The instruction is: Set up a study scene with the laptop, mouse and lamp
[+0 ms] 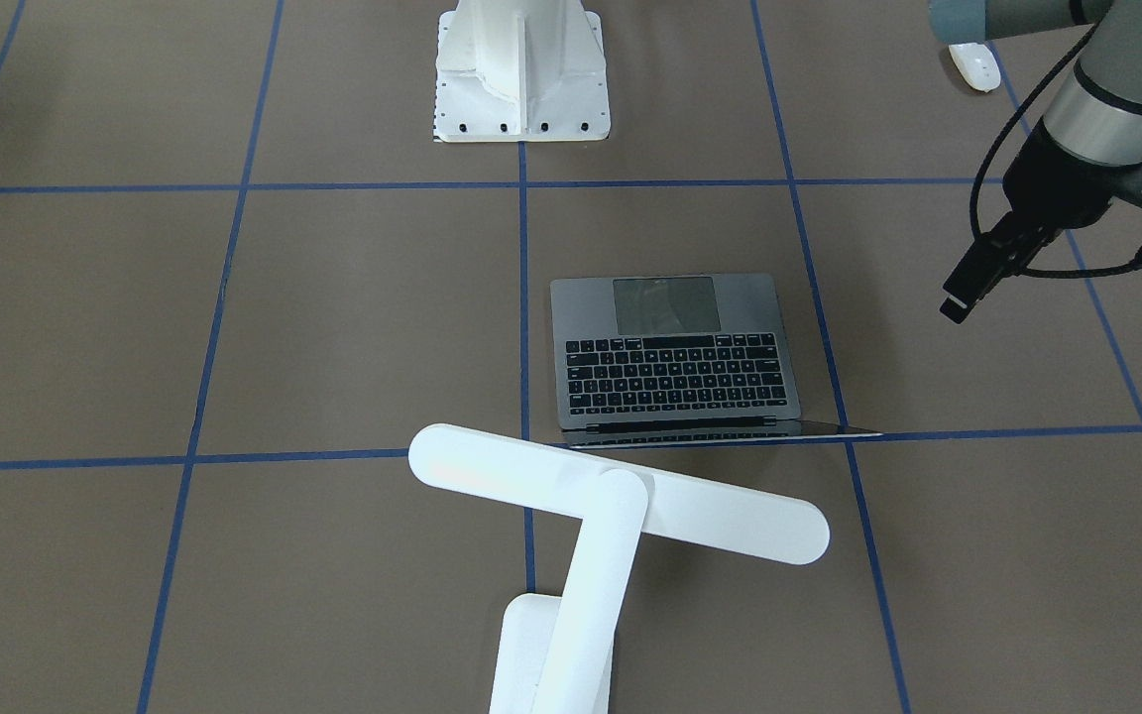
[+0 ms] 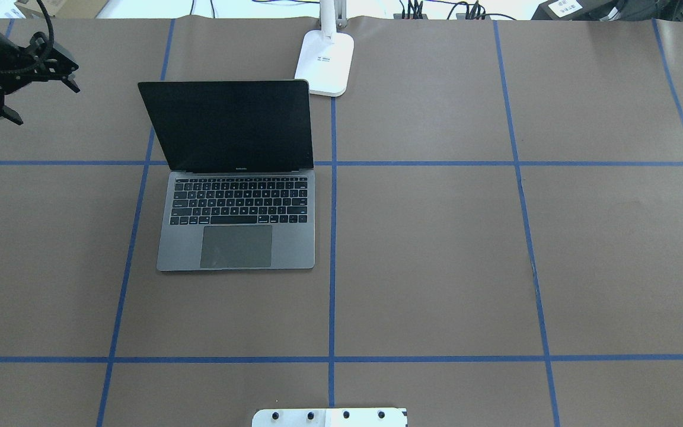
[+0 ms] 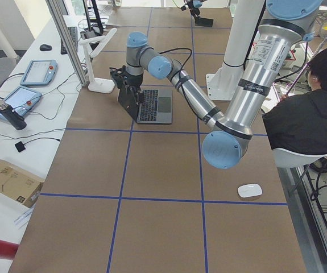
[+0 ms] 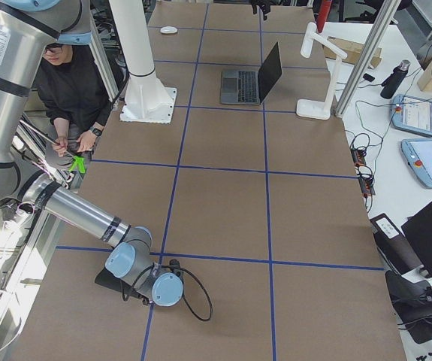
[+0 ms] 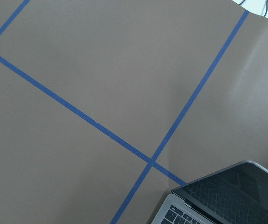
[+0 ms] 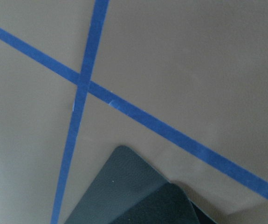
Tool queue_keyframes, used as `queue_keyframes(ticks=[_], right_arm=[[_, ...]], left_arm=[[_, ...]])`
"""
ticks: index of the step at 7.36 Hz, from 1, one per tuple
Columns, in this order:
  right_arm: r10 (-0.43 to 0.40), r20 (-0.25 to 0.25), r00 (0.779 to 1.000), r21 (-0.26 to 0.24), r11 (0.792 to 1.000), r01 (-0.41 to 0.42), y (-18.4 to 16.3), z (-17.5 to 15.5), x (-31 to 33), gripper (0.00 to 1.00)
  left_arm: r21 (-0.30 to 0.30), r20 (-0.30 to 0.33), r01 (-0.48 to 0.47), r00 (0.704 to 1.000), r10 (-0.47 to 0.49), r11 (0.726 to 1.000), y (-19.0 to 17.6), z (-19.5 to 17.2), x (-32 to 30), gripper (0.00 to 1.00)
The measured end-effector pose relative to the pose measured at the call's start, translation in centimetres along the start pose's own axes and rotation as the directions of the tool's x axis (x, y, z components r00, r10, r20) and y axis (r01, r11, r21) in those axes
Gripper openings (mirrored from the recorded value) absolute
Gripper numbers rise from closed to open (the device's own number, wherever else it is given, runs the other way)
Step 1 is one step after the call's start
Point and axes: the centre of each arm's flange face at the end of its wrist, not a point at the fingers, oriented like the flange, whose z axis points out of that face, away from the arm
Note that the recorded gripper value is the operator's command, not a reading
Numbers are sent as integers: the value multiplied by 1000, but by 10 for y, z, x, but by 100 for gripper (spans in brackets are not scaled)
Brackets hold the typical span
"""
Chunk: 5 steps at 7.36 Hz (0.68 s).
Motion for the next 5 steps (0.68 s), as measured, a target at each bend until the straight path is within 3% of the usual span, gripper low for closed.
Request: queue_keyframes(ticks=[2, 3, 5], right_arm=[[7, 3, 1000, -2, 1000, -7, 2, 2, 2, 14], [9, 4, 1000, -2, 1000, -9, 3, 2, 3, 0], [7, 4, 1000, 0, 1000, -7, 1, 2, 2, 0]], left_arm=[[0, 0, 0, 1000, 0, 1000, 0, 0, 0, 99], [0, 1, 0, 1000, 0, 1000, 0, 0, 0, 99], [-1, 1, 1, 1000, -1, 1000, 0, 1, 0, 99]])
